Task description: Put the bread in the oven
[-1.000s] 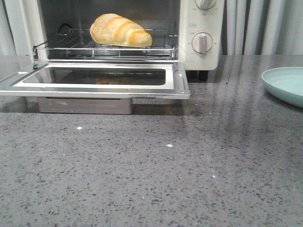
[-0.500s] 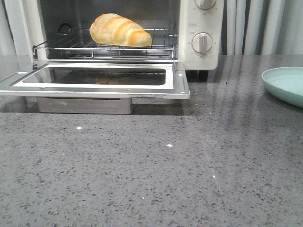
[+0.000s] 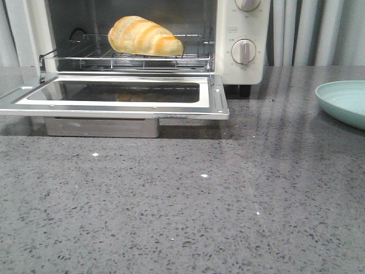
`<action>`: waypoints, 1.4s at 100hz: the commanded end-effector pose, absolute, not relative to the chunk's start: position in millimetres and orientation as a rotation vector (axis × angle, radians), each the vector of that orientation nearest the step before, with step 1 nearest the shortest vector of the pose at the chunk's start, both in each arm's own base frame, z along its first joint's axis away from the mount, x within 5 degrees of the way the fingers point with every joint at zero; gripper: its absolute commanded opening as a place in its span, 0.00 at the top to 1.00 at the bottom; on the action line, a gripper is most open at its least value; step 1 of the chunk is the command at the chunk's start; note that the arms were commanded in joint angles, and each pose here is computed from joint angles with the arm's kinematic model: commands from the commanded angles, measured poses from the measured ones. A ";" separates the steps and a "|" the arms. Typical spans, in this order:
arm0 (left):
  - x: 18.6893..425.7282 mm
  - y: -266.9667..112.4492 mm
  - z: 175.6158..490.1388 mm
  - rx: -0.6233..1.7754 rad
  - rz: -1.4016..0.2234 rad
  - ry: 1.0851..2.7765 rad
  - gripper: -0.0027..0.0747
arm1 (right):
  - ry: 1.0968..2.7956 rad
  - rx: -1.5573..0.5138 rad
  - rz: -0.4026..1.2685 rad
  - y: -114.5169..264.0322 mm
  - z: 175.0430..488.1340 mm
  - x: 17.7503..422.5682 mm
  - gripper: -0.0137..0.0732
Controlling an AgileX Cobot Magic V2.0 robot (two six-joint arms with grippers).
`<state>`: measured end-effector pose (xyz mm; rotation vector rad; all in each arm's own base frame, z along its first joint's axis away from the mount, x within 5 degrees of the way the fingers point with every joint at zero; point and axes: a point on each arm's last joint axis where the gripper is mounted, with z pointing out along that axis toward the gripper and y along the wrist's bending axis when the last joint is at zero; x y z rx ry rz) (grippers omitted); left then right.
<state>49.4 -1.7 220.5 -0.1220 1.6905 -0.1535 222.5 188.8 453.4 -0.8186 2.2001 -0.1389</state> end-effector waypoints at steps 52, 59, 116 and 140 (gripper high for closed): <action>45.0 -1.5 238.7 -0.120 -0.166 1.551 0.99 | 2.104 -0.619 -0.089 144.7 485.9 226.7 0.92; 45.0 -1.5 238.7 -0.120 -0.166 1.551 0.99 | 2.107 -0.585 -0.101 136.9 487.3 229.9 0.92; 45.0 -1.5 238.7 -0.120 -0.166 1.551 0.99 | 2.047 -0.292 -0.083 57.9 450.2 238.4 0.92; 45.0 -1.5 238.7 -0.120 -0.166 1.551 0.99 | 2.075 -0.177 -0.070 26.0 414.0 193.4 0.92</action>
